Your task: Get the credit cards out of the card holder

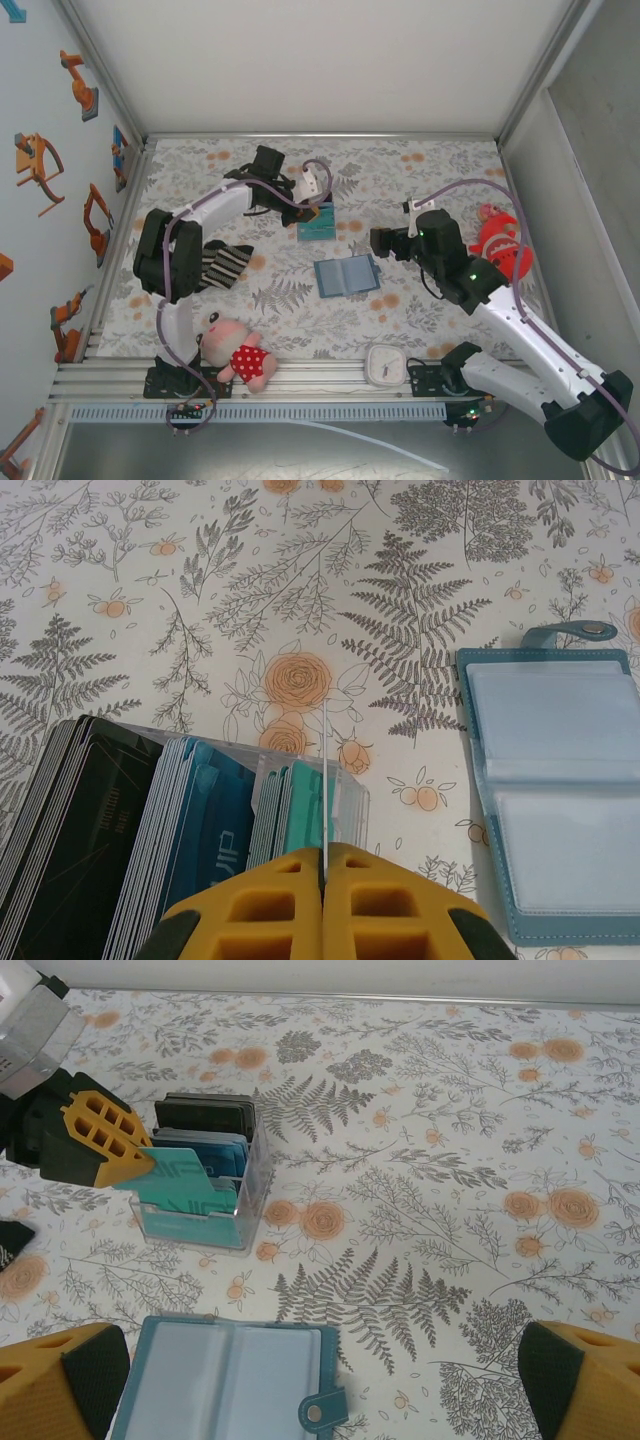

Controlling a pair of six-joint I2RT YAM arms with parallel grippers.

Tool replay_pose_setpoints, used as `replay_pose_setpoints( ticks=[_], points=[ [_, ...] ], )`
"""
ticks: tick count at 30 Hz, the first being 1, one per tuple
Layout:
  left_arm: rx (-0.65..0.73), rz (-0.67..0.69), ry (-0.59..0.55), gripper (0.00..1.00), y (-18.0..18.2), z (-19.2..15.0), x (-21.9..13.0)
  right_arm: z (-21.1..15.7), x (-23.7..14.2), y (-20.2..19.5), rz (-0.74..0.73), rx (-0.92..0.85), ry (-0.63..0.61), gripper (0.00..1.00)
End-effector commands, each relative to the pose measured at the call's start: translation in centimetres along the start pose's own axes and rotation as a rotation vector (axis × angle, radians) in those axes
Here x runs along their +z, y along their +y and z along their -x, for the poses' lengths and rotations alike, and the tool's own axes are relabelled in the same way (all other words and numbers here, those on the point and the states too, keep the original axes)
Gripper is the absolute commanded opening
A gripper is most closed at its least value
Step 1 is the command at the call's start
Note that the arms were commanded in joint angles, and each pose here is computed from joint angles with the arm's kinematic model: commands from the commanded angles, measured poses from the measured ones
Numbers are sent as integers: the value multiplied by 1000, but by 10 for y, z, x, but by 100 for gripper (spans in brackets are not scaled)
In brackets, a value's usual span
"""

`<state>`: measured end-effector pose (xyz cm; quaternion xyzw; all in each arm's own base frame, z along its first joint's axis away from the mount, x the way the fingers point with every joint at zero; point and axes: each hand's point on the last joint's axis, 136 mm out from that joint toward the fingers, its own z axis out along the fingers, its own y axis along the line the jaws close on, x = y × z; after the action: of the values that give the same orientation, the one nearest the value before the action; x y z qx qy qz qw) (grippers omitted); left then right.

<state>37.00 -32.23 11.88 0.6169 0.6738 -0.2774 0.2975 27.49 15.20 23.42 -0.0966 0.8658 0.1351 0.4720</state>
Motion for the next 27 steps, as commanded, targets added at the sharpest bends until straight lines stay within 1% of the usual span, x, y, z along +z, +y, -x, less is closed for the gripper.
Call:
replay_pose_setpoints(
  ticks=[1,11,27],
  points=[
    [20,-27,-25,0,2,5,2,14,-6,-3,-21,20,-39,99],
    [7,-43,-13,0,6,-1,11,14,-7,-3,-25,21,-41,99],
    [3,-76,18,0,2,-14,19,11,-7,-3,-22,27,-32,99]
  ],
)
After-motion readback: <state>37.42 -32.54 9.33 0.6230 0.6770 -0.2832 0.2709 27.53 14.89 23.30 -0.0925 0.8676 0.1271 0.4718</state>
